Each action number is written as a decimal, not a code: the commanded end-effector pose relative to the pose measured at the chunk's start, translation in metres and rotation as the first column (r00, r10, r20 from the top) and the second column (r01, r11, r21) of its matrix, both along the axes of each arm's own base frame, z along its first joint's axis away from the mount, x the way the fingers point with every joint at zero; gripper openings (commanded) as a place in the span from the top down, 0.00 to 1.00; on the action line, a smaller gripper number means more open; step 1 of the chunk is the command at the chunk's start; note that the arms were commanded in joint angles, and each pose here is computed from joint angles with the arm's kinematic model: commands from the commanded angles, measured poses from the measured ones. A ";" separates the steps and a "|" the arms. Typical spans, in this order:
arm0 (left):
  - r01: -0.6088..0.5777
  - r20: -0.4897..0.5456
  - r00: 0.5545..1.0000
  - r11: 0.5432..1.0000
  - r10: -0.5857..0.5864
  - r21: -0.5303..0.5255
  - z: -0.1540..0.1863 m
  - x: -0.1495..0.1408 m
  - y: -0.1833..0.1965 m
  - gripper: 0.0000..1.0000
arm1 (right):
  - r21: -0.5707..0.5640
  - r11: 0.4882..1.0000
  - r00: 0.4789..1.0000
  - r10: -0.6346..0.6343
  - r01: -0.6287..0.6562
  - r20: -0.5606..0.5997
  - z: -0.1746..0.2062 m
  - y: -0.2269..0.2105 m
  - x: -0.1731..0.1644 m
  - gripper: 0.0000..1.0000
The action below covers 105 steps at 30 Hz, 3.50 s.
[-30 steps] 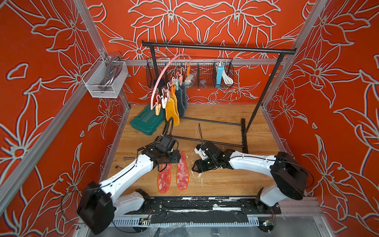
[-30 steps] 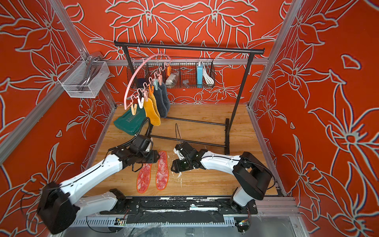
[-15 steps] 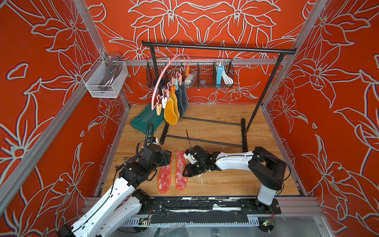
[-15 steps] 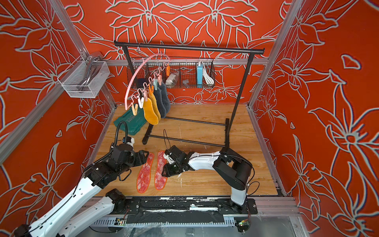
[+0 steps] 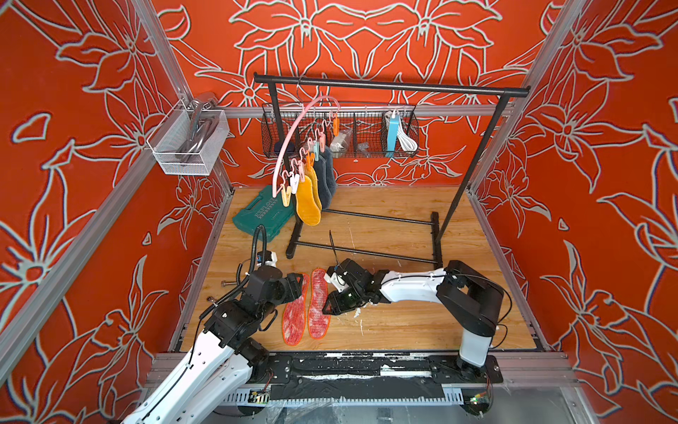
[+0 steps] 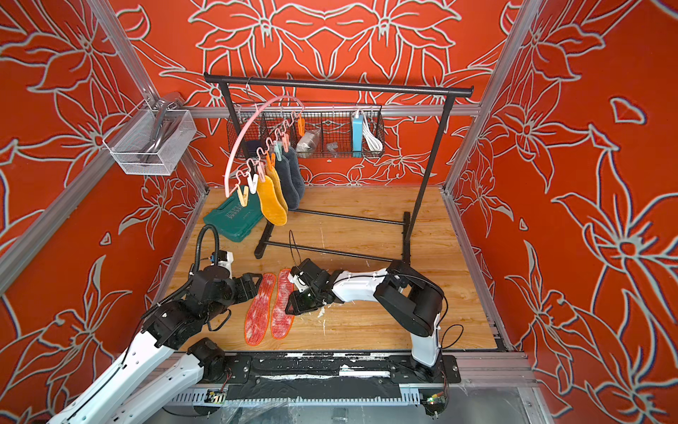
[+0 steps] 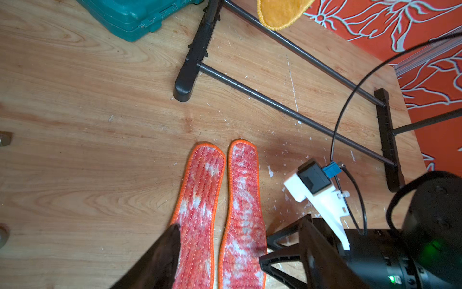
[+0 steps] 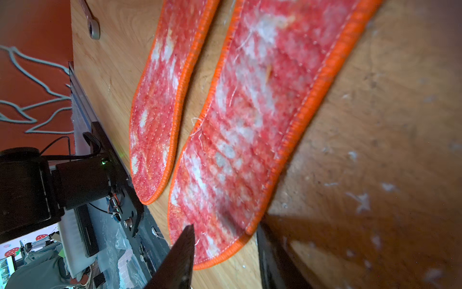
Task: Take the shoe insoles off the hanger
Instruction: Adjust the insole at the center of the board, then remove the insole from the hanger.
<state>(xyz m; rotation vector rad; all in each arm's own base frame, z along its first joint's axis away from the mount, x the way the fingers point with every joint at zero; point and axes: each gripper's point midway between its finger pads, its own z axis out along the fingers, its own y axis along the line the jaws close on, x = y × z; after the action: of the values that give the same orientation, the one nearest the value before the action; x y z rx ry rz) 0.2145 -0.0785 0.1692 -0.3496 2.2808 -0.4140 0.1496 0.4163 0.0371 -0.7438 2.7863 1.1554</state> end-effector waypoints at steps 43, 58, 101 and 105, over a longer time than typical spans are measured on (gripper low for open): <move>0.006 -0.082 0.996 0.906 -0.045 -0.424 0.016 0.024 -0.005 0.02 | 0.244 0.936 -0.051 -0.265 -0.253 0.963 0.274 -0.018 0.105 0.22; -0.018 -0.069 0.997 0.834 -0.024 -0.552 0.018 0.016 0.001 0.02 | 0.275 0.896 -0.059 -0.314 -0.348 0.948 0.287 0.027 0.184 0.23; 0.030 -0.060 0.995 0.800 -0.082 -0.599 0.017 -0.009 -0.012 0.02 | 0.401 0.842 0.248 -0.328 -0.360 0.911 0.222 0.081 0.252 0.43; 0.025 -0.056 0.996 0.790 -0.075 -0.613 0.016 -0.011 -0.013 0.02 | 0.404 0.868 0.264 -0.333 -0.289 0.905 0.204 0.077 0.263 0.43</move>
<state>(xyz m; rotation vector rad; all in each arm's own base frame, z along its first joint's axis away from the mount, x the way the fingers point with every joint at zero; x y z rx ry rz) 0.2044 -0.0898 0.1777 -0.6513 2.2046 -1.1773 0.4001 0.4978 0.2516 -0.9569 1.2744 0.8544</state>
